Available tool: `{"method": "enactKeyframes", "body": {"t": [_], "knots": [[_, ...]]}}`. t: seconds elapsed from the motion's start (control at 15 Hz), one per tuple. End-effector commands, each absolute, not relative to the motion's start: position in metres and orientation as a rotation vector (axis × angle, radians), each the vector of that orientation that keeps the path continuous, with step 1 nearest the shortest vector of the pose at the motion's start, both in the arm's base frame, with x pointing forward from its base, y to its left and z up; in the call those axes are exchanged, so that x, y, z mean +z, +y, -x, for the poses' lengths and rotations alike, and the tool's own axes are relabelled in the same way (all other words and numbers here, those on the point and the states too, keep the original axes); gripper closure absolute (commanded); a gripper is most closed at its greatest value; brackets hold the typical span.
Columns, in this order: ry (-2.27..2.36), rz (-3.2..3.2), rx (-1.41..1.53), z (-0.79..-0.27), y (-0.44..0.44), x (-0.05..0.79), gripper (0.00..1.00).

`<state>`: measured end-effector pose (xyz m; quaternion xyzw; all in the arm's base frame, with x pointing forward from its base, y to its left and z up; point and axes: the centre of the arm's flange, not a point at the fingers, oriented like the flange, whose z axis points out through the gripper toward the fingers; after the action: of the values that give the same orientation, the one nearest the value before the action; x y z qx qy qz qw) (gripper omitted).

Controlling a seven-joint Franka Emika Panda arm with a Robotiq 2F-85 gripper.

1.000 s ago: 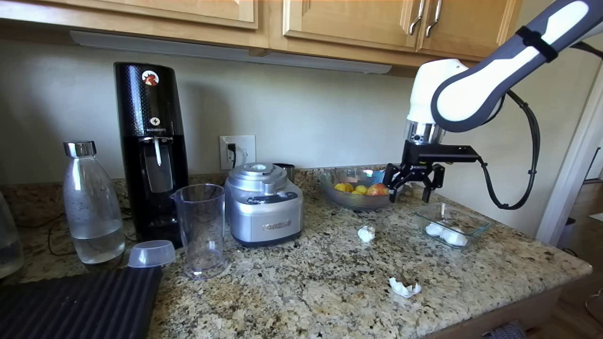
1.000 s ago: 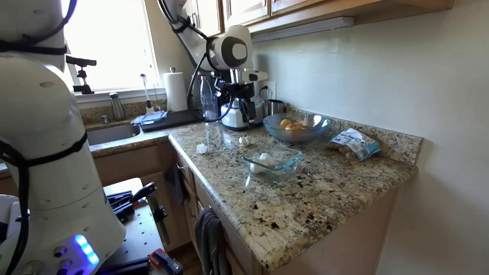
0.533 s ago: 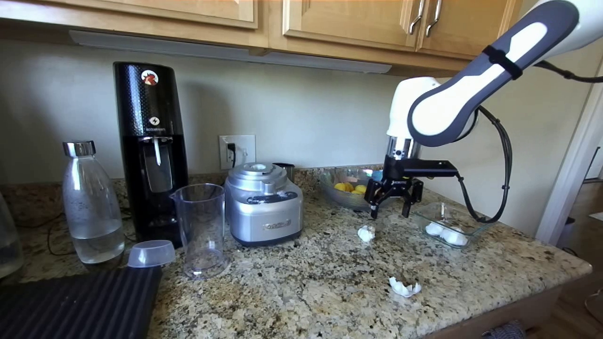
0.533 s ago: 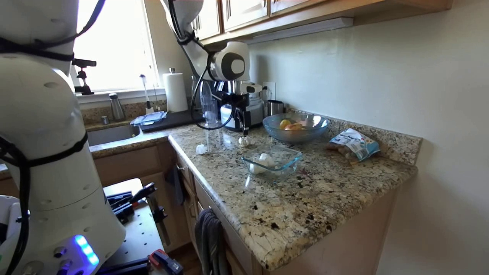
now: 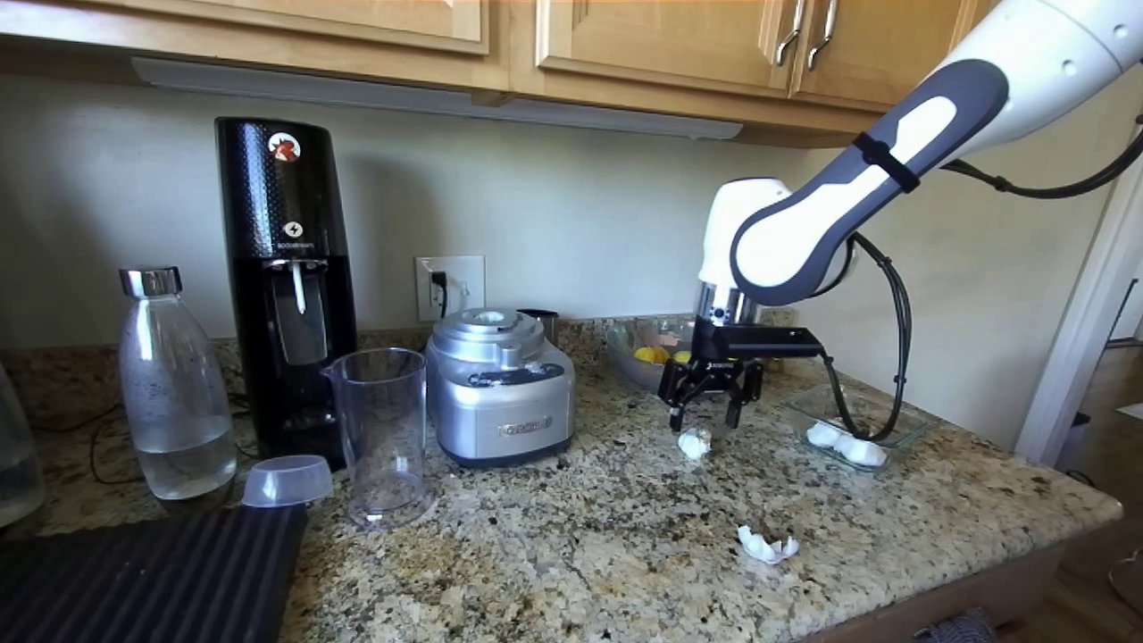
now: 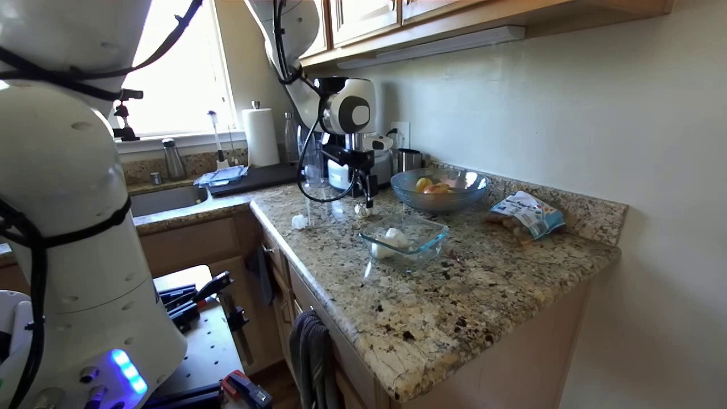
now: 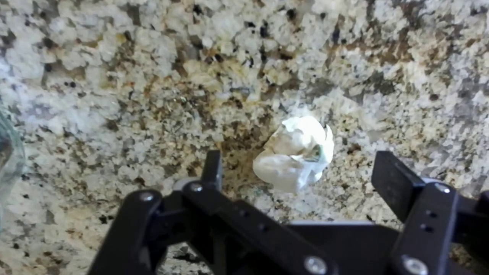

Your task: Put the garlic in the glass dish

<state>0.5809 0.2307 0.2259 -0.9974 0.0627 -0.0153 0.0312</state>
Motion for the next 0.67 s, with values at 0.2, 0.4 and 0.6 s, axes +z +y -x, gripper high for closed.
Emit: {"method": "enactKeyframes", "body": {"t": [0.2, 0.4, 0.6], "knots": [[0.152, 3.07, -0.052, -0.595, 0.236, 0.204, 0.04], [0.133, 3.087, -0.067, -0.597, 0.234, 0.195, 0.08], [0.132, 3.095, -0.058, -0.598, 0.229, 0.187, 0.18]]}}
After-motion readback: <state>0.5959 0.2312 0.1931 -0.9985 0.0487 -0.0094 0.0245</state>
